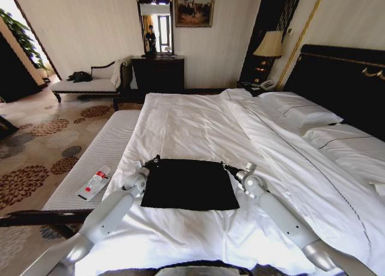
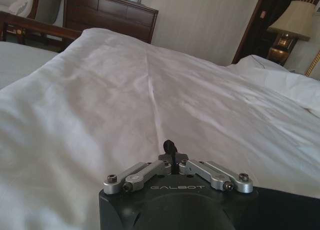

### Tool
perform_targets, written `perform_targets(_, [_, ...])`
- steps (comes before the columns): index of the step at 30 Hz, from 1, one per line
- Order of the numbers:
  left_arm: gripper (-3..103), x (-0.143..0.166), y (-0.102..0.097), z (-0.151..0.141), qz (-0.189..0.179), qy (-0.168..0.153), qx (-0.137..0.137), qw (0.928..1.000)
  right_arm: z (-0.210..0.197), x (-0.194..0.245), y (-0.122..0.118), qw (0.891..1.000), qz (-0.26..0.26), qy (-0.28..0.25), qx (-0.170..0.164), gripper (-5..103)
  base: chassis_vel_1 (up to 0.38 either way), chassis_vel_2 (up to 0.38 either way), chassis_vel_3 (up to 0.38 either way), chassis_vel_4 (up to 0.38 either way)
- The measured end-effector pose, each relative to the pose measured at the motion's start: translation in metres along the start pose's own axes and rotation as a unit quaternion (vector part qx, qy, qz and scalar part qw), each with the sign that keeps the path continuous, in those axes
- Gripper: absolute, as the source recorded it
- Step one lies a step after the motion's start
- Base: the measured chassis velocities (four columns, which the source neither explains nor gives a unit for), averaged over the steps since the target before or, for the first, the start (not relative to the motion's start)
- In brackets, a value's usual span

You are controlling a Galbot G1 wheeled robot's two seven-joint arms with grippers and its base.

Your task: Fold the clothes on the bed.

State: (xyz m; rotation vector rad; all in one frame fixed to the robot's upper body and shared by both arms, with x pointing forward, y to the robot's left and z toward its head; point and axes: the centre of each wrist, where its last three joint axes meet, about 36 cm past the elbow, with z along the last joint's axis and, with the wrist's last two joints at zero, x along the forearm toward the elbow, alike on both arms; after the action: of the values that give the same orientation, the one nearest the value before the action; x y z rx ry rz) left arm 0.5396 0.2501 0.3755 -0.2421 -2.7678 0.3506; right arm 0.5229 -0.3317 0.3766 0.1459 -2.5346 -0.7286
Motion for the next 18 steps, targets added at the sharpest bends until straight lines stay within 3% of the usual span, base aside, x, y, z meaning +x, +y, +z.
perform_targets(6, [2,0.01,-0.005,-0.029,0.005,-0.038,0.016,0.9991,-0.021,0.026,0.014,0.999,-0.014,-0.033,-0.001,1,0.0,0.0,0.0,0.0])
perform_targets(11, [2,0.029,-0.013,-0.058,0.02,-0.071,0.023,0.997,-0.045,0.059,0.046,0.996,-0.051,-0.071,0.009,1,0.0,0.0,0.0,0.0])
perform_targets(15, [2,0.055,-0.025,-0.083,0.037,-0.115,0.032,0.9921,-0.067,0.091,0.082,0.99,-0.081,-0.112,0.01,1,0.0,0.0,0.0,0.0])
perform_targets(18, [2,0.067,-0.033,-0.097,0.048,-0.14,0.037,0.9883,-0.077,0.109,0.094,0.988,-0.091,-0.126,0.014,1,0.0,0.0,0.0,0.0])
